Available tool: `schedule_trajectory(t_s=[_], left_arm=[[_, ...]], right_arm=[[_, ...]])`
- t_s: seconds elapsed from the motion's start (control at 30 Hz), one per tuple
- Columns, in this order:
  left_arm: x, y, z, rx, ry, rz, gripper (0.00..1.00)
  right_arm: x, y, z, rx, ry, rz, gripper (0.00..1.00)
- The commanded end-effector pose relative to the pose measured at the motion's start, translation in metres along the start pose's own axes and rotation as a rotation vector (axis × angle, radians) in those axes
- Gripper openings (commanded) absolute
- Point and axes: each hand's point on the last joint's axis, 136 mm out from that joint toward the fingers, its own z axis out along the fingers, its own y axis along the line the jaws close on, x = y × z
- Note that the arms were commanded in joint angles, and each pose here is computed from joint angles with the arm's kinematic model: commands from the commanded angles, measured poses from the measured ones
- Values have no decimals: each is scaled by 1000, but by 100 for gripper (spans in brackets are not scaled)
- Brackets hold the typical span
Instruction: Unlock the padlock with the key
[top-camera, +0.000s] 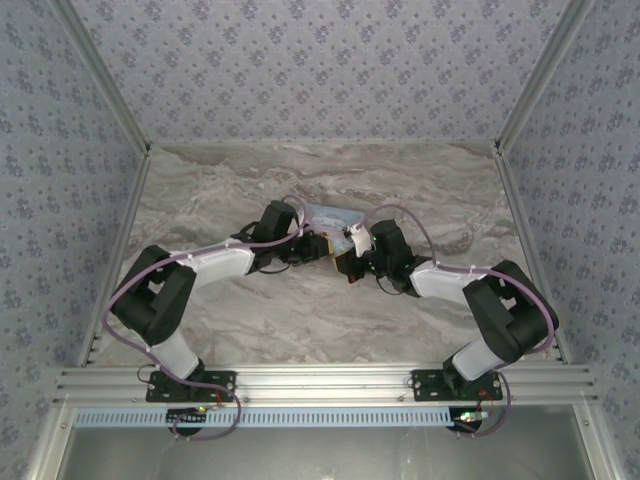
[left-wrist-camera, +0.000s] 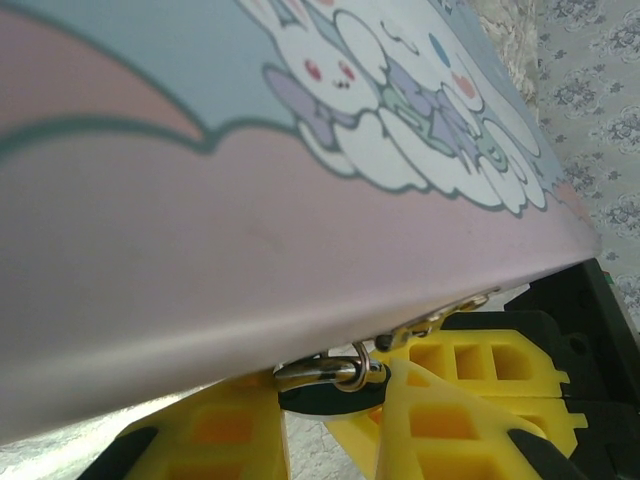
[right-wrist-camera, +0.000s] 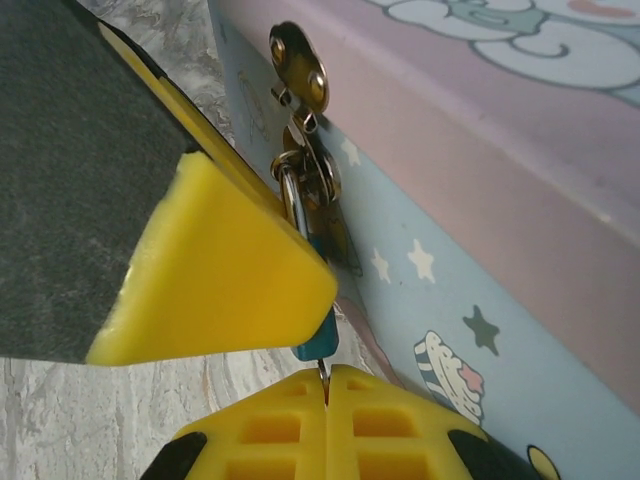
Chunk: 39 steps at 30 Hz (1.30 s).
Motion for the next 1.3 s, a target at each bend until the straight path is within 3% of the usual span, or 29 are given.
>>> schedule_trajectory(t_s=[0.0,0.33,0.6,0.87,1.07,1.27], left_arm=[[-3,-19,0,73,6,30,17],[-4,-24,4,113,11,2,17],[-4,-25,6,122,16,-9,17],[-13,-23,1,110,-22,-17,16],[-19,-20,1,99,-43,-36,16],[-25,-17,1,89,-63,-49,16]], right_arm=[[-19,1,-1,-20,-75,5,0],[-60,5,-14,-86,-249,22,0],[-76,6,-15,-107,-286,16,0],[-46,-9,-14,-72,-225,64,1],[-24,-18,-18,-50,-194,99,6],[-16,-20,-30,-34,-202,107,24]])
